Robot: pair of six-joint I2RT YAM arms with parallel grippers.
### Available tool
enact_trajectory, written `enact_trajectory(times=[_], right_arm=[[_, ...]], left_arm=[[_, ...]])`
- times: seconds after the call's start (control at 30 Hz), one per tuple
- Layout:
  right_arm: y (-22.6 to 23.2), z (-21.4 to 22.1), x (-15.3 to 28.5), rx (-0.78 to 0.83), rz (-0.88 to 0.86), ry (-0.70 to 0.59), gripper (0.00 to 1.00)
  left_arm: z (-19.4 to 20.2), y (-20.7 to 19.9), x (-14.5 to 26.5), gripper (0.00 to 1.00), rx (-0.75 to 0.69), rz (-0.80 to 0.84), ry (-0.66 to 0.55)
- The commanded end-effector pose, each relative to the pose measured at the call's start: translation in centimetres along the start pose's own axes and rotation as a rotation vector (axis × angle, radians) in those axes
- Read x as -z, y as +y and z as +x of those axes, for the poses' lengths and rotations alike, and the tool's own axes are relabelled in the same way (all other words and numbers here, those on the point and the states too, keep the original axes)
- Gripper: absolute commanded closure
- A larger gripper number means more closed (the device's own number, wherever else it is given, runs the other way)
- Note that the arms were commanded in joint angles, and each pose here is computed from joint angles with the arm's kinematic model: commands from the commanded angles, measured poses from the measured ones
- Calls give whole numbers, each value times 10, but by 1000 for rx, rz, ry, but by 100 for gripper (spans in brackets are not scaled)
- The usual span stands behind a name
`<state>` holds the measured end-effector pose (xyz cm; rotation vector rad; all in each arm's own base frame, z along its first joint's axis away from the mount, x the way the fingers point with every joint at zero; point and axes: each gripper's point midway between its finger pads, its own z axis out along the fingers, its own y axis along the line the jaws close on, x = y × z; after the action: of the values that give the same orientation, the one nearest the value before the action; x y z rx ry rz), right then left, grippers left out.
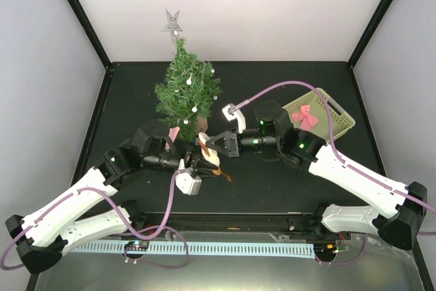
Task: Decorate the small christmas tree
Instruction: Hang the decoration item on the Christmas tree.
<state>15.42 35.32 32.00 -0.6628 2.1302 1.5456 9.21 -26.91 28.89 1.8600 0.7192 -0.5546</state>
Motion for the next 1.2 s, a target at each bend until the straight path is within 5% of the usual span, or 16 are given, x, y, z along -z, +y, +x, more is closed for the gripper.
enact_trajectory(times=[0.0, 0.1, 0.33, 0.5, 0.57, 0.7, 0.9, 1.17], right_arm=[[7, -1, 2, 23, -11, -6, 99], [5, 1, 3, 21, -9, -6, 99], [5, 3, 6, 30, -12, -17, 98], [-2, 0, 12, 38, 16, -76, 75], [-10, -4, 21, 53, 65, -138, 60], [-30, -15, 55, 91, 197, -331, 48], [-1, -17, 106, 263, 54, -603, 40], [33, 3, 85, 555, -158, -551, 35]], left_arm=[[3, 10, 6, 86, -84, -67, 55], [2, 15, 11, 97, -105, -107, 70], [-10, 24, 21, 99, -137, -172, 58], [-18, 36, 24, 98, -57, -261, -4], [-18, 42, 27, 98, -11, -326, -26], [-17, 56, 36, 98, 71, -452, -45], [-16, 76, 46, 98, 223, -565, -82], [-16, 105, 56, 99, 490, -675, -170]])
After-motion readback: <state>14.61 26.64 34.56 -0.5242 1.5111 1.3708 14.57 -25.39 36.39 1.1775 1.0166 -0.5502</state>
